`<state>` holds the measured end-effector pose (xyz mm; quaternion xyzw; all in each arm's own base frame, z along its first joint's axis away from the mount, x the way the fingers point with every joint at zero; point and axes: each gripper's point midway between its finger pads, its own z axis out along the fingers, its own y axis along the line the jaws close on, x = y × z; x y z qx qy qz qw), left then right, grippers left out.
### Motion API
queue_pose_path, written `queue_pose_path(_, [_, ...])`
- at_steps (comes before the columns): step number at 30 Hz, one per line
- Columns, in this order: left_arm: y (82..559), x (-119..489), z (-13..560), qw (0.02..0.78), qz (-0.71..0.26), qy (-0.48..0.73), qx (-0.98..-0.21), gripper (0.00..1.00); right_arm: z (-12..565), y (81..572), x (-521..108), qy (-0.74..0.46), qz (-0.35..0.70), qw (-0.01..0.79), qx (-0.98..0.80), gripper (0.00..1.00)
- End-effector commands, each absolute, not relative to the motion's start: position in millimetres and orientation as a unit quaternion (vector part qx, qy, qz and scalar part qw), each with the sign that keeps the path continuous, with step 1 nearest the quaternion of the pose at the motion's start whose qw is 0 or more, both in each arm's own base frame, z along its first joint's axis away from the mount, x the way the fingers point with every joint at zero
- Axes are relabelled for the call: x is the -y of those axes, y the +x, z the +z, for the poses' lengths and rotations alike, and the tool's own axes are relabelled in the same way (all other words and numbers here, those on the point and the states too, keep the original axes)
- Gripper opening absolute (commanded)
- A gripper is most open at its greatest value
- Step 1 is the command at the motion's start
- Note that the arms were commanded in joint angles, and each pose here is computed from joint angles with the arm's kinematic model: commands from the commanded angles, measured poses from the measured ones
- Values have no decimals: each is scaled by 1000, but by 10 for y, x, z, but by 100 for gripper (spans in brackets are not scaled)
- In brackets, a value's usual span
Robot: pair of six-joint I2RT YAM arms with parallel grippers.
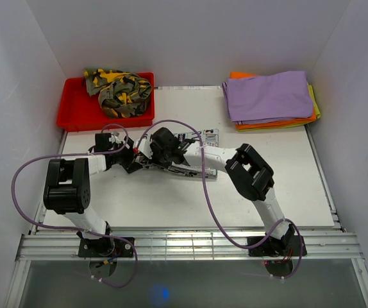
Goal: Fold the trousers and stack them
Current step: Fold the trousers
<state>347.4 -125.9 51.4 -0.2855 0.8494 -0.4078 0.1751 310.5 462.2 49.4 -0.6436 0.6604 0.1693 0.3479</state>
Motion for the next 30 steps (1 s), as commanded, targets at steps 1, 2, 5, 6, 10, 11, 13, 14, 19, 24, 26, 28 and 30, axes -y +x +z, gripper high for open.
queue_pose_path(1, [3423,1407,474,154,-428,-304,-837,77,903,3069,-4700,-628,207,372,-652,8])
queue_pose_path(2, [3395,1425,469,148,-433,-306,-835,69,888,3063,-4698,-628,207,370,-653,8])
queue_pose_path(5, [3322,1437,397,128,-432,-316,-835,62,874,3075,-4692,-618,208,367,-663,8])
queue_pose_path(6, [3294,1439,371,121,-431,-322,-834,62,899,3083,-4693,-614,212,369,-665,8])
queue_pose_path(10, [3271,1470,348,104,-437,-330,-830,64,998,3128,-4716,-598,216,380,-672,8])
queue_pose_path(11, [3260,1488,351,101,-437,-327,-831,66,994,3152,-4715,-595,212,382,-675,8])
queue_pose_path(13, [3224,1489,334,91,-434,-332,-833,73,1013,3218,-4704,-587,200,391,-680,8])
queue_pose_path(14, [3215,1490,336,91,-432,-330,-834,77,1020,3238,-4702,-585,200,393,-681,8])
queue_pose_path(19, [3128,1401,221,85,-388,-338,-853,94,1051,3339,-4649,-571,199,397,-690,8])
queue_pose_path(24, [3139,1421,215,85,-398,-344,-846,79,1101,3304,-4626,-569,223,392,-688,8])
queue_pose_path(26, [3171,1423,185,83,-396,-345,-847,62,1094,3229,-4616,-572,235,382,-687,8])
queue_pose_path(28, [3243,1434,204,85,-400,-340,-847,50,1075,3162,-4604,-576,245,369,-687,10])
queue_pose_path(30, [3272,1440,219,85,-402,-339,-846,40,1073,3106,-4547,-575,245,358,-693,18])
